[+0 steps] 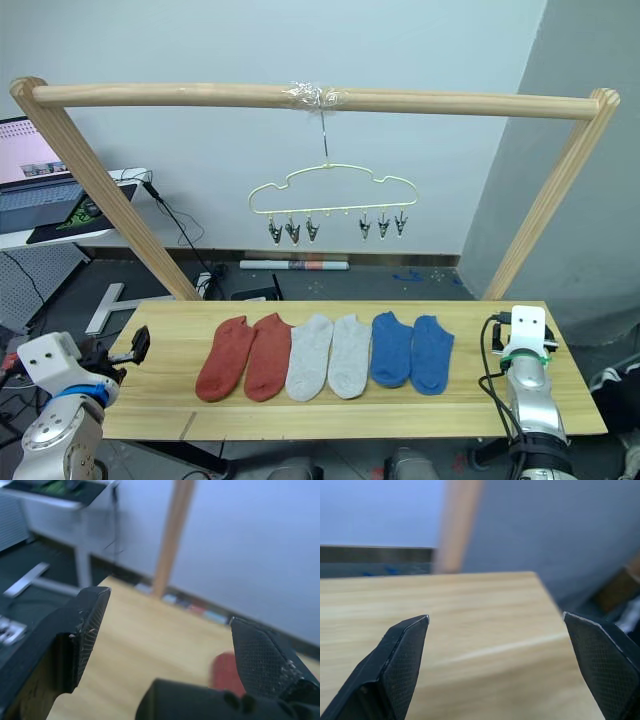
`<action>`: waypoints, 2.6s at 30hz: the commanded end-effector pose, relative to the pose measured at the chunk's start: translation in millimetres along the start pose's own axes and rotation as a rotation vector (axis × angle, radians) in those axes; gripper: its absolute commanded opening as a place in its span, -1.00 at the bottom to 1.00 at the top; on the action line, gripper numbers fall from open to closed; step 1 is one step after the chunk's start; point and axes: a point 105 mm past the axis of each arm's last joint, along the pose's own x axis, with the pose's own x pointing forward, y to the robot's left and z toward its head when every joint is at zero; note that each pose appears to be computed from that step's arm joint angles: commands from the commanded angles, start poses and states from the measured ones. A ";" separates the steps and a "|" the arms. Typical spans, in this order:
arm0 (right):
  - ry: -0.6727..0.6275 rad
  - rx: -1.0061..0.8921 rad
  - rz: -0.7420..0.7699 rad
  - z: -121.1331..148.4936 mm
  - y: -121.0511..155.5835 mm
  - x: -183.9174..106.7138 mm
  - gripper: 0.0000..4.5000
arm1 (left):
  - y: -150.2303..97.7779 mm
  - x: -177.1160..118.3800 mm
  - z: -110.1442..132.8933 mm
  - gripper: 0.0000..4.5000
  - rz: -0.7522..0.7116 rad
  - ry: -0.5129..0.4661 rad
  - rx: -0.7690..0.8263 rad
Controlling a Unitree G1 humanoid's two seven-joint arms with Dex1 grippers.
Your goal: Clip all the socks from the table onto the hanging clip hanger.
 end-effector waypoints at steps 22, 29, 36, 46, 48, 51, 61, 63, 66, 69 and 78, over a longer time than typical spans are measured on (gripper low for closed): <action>-0.556 -0.134 1.113 174.3 156.1 -94.8 1.00 | -165.9 48.7 76.7 -0.12 -0.431 -0.267 0.011; -0.600 -0.123 1.257 191.6 180.5 -125.8 1.00 | -179.7 59.7 83.2 -0.12 -0.409 -0.297 0.011; -0.610 -0.080 1.287 205.4 187.3 -135.1 1.00 | -186.4 68.5 91.7 -0.12 -0.397 -0.325 0.009; -0.634 -0.079 1.332 217.1 192.0 -148.8 1.00 | -189.4 79.6 102.7 -0.12 -0.348 -0.362 0.011; -0.636 -0.080 1.334 218.4 191.8 -149.6 1.00 | -191.5 81.0 103.2 -0.12 -0.353 -0.362 0.003; -0.641 -0.070 1.332 223.3 191.5 -150.7 1.00 | -195.4 82.6 101.9 -0.12 -0.361 -0.359 -0.001; -0.639 -0.063 1.331 226.6 190.6 -153.3 1.00 | -198.4 84.6 102.0 -0.12 -0.370 -0.361 -0.001; -0.640 -0.063 1.331 227.2 190.1 -153.8 1.00 | -198.5 85.3 105.9 -0.12 -0.369 -0.374 -0.001; -0.642 -0.062 1.330 227.7 189.7 -154.3 1.00 | -199.9 85.8 110.5 -0.12 -0.371 -0.391 0.004; -0.643 -0.063 1.330 228.2 190.1 -154.3 1.00 | -200.3 87.0 113.6 -0.12 -0.368 -0.400 0.007; -0.644 -0.057 1.325 230.2 188.7 -154.2 1.00 | -202.3 87.9 120.5 -0.12 -0.365 -0.424 0.004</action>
